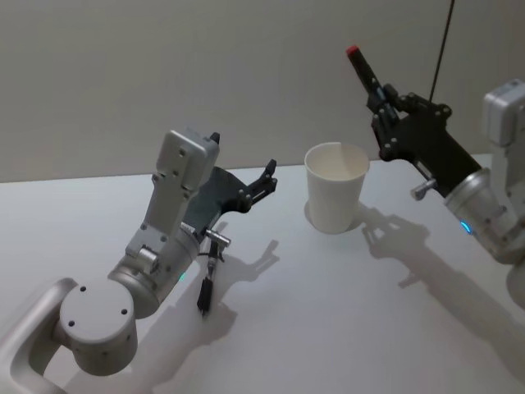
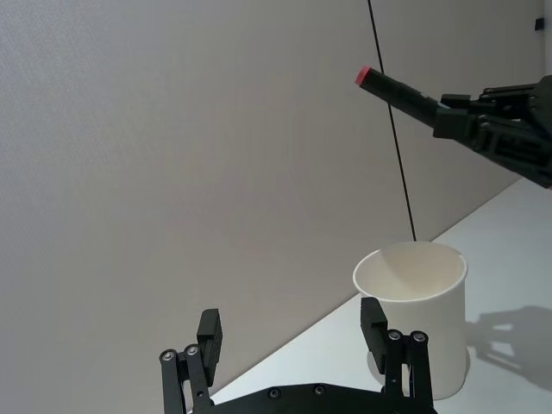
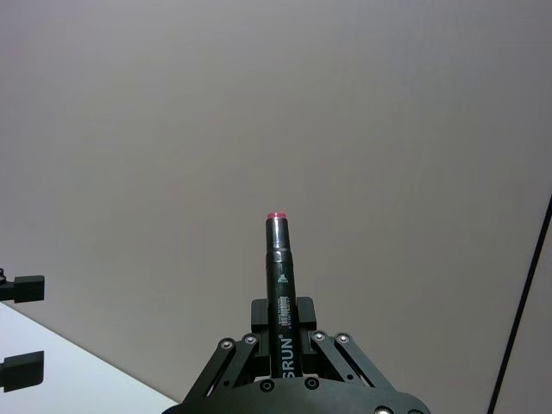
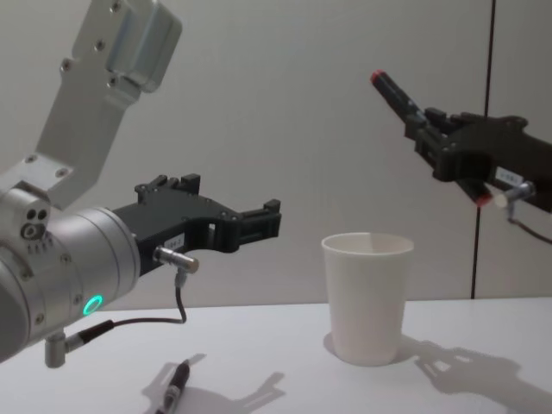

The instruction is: Place the pen into the pen holder.

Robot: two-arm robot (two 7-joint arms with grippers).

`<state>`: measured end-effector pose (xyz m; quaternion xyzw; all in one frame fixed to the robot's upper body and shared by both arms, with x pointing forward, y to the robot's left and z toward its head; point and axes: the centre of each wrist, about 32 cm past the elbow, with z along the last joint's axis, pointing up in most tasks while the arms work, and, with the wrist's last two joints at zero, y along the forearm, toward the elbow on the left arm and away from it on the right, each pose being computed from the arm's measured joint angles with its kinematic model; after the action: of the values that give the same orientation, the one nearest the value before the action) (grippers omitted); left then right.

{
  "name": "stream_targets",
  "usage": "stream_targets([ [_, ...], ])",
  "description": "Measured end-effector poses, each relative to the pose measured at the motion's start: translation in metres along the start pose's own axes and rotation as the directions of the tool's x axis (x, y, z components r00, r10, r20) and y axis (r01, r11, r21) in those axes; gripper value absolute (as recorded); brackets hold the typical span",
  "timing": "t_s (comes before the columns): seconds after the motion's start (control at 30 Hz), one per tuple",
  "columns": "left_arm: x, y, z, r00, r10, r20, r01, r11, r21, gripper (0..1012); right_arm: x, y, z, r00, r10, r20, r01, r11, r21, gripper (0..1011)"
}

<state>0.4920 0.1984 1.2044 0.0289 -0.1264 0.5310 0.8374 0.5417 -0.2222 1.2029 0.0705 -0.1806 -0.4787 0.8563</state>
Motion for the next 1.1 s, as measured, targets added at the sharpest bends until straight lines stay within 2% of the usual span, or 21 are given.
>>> stream_targets([
  [0.5,0.0000,0.0000,0.0000,1.0000,0.000,0.000,0.000,1.0000,0.000,1001,-0.002,0.024,-0.022,0.999,0.043,0.016,-0.043,0.999,0.015,171],
  [0.63,0.0000,0.0000,0.0000,1.0000,0.000,0.000,0.000,1.0000,0.000,1001,-0.005,0.034,-0.029,0.998,0.061,0.019,-0.061,0.998,0.020,171],
  [1.1,0.0000,0.0000,0.0000,1.0000,0.000,0.000,0.000,1.0000,0.000,1001,-0.012,0.052,-0.045,0.996,0.091,0.022,-0.092,0.995,0.036,171],
])
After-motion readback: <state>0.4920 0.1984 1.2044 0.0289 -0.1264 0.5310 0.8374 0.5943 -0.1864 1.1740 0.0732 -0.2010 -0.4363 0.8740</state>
